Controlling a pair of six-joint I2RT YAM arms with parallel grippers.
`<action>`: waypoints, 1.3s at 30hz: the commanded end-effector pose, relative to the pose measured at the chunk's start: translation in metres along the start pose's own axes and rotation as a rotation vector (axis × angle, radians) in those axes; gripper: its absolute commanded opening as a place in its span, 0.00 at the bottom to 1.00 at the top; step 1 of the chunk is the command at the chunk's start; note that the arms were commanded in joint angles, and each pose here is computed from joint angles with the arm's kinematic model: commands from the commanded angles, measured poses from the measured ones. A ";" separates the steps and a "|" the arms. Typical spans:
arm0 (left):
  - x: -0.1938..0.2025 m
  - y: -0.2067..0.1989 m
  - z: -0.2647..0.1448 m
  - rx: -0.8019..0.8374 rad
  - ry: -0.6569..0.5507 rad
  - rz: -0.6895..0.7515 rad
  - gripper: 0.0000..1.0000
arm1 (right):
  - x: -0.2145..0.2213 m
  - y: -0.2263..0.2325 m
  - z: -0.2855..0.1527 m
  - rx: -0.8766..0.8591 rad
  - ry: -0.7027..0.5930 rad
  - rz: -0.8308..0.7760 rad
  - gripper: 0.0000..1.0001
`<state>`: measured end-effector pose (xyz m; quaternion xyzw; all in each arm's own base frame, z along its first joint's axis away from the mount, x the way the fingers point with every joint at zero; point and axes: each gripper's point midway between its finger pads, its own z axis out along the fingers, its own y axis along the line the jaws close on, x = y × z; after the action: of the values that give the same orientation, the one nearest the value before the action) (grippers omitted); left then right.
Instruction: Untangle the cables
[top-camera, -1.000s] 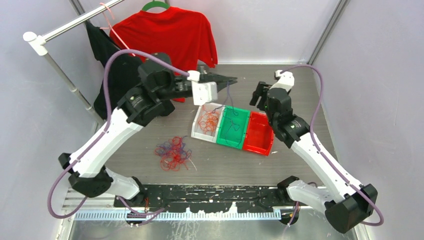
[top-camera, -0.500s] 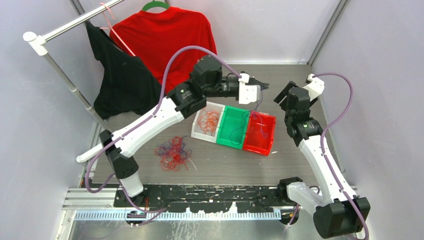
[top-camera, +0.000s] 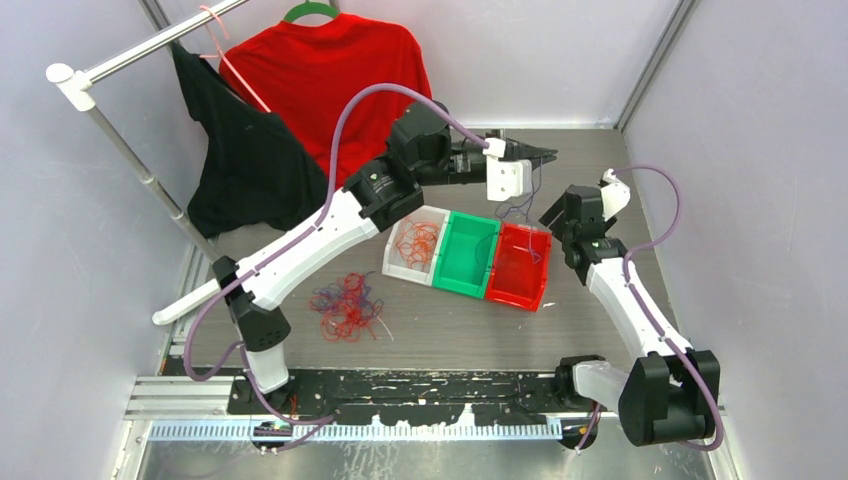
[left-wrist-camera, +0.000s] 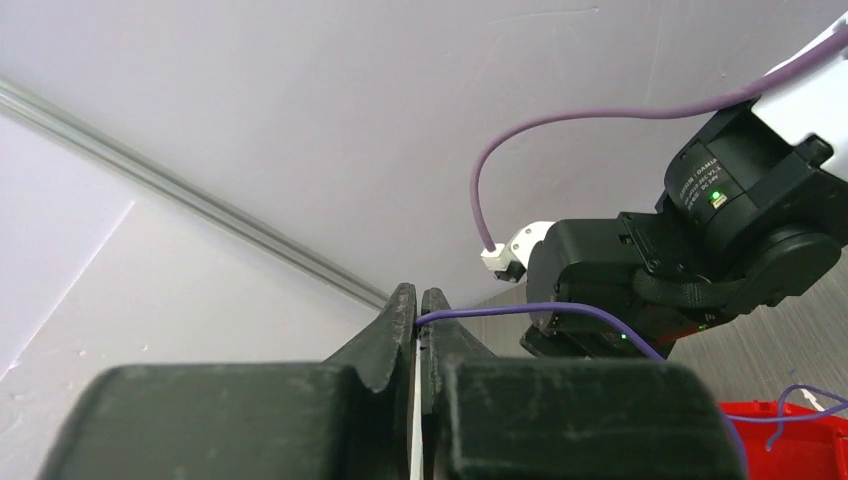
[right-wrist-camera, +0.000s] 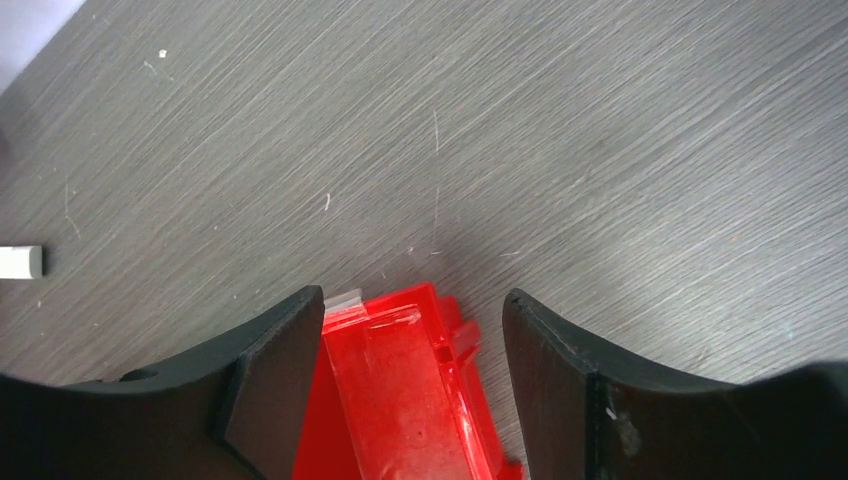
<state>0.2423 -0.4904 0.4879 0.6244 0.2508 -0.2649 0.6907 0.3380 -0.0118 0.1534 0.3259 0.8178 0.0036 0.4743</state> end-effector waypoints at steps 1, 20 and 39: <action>-0.033 0.016 0.000 -0.040 -0.088 0.081 0.00 | -0.018 0.016 -0.003 -0.062 -0.060 0.076 0.71; 0.088 -0.035 0.039 -0.045 0.094 -0.036 0.00 | -0.046 -0.039 -0.025 0.080 -0.241 0.253 0.70; 0.235 -0.143 0.037 0.239 0.354 0.076 0.00 | -0.054 -0.039 -0.029 0.060 -0.249 0.328 0.70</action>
<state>0.3148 -0.5529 0.2450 0.7175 0.3437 -0.1843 0.5771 0.3046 -0.0616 0.1819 0.4539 0.7114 -0.0040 0.5365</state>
